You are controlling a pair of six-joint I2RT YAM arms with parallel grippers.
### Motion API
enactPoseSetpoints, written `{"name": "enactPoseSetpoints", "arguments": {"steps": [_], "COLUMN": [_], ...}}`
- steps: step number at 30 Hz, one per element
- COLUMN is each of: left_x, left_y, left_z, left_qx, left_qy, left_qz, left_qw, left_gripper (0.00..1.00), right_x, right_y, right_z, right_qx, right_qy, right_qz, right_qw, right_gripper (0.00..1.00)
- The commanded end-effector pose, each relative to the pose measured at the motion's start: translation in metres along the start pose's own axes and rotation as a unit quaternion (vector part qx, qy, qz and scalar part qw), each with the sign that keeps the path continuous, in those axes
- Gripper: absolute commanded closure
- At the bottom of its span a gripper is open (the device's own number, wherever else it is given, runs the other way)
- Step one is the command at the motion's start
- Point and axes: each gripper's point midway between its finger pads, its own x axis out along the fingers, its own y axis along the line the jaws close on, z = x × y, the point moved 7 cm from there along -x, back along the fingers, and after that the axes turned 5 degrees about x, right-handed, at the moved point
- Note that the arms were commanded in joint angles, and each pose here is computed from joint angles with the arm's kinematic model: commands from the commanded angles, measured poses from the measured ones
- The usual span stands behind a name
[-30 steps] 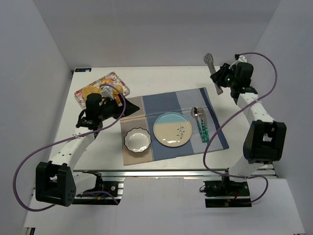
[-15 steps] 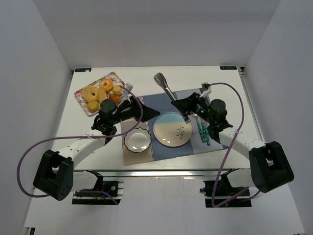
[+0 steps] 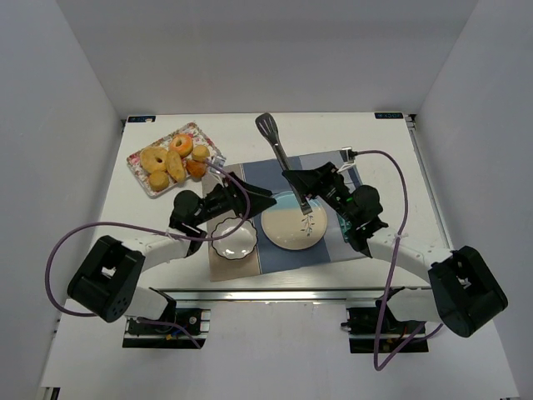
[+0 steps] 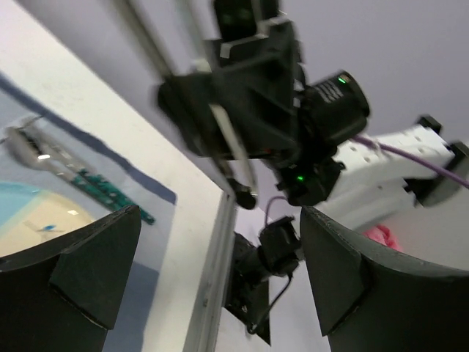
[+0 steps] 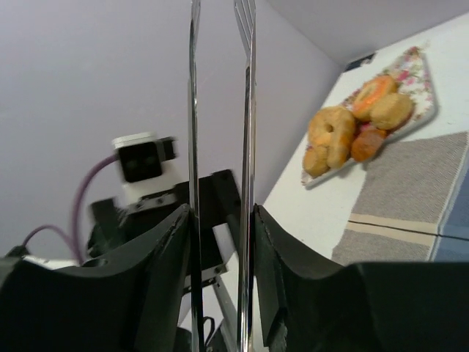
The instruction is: Place the bread
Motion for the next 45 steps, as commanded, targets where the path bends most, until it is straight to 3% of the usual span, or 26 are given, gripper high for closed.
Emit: {"name": "enactPoseSetpoints", "arguments": {"steps": [1, 6, 12, 18, 22, 28, 29, 37, 45], "left_x": [0.011, 0.028, 0.055, 0.063, 0.068, 0.068, 0.067, 0.051, 0.030], "left_y": [-0.030, -0.031, -0.030, -0.032, -0.034, -0.039, -0.040, -0.047, -0.053], "left_z": [0.004, -0.004, -0.018, -0.021, -0.022, -0.024, -0.024, -0.029, -0.044], "left_qx": [0.061, 0.080, 0.075, 0.061, 0.050, 0.034, 0.030, 0.024, 0.026], "left_qy": [-0.009, 0.028, 0.061, 0.056, 0.054, 0.051, 0.052, 0.070, 0.117], "left_qz": [-0.088, -0.093, -0.076, -0.089, -0.081, -0.086, -0.086, -0.071, -0.049], "left_qw": [0.994, 0.992, 0.992, 0.993, 0.994, 0.994, 0.994, 0.995, 0.992], "left_gripper": [0.02, 0.02, 0.04, 0.08, 0.17, 0.55, 0.66, 0.69, 0.73], "right_x": [0.014, 0.022, 0.024, 0.021, 0.018, 0.012, 0.012, 0.009, 0.007], "right_y": [0.016, 0.012, 0.017, 0.022, 0.024, 0.025, 0.025, 0.035, 0.044], "right_z": [0.012, 0.016, 0.011, 0.007, 0.005, 0.003, 0.002, 0.017, 0.038], "right_qx": [-0.022, -0.048, -0.068, -0.073, -0.076, -0.077, -0.077, -0.164, -0.276], "right_qy": [-0.054, -0.070, -0.079, -0.084, -0.086, -0.080, -0.078, -0.080, -0.084], "right_qz": [-0.009, -0.090, -0.090, -0.080, -0.066, -0.060, -0.059, -0.083, -0.114], "right_qw": [0.998, 0.992, 0.991, 0.991, 0.991, 0.992, 0.992, 0.980, 0.951], "right_gripper": [0.56, 0.56, 0.55, 0.56, 0.55, 0.54, 0.54, 0.49, 0.47]}}
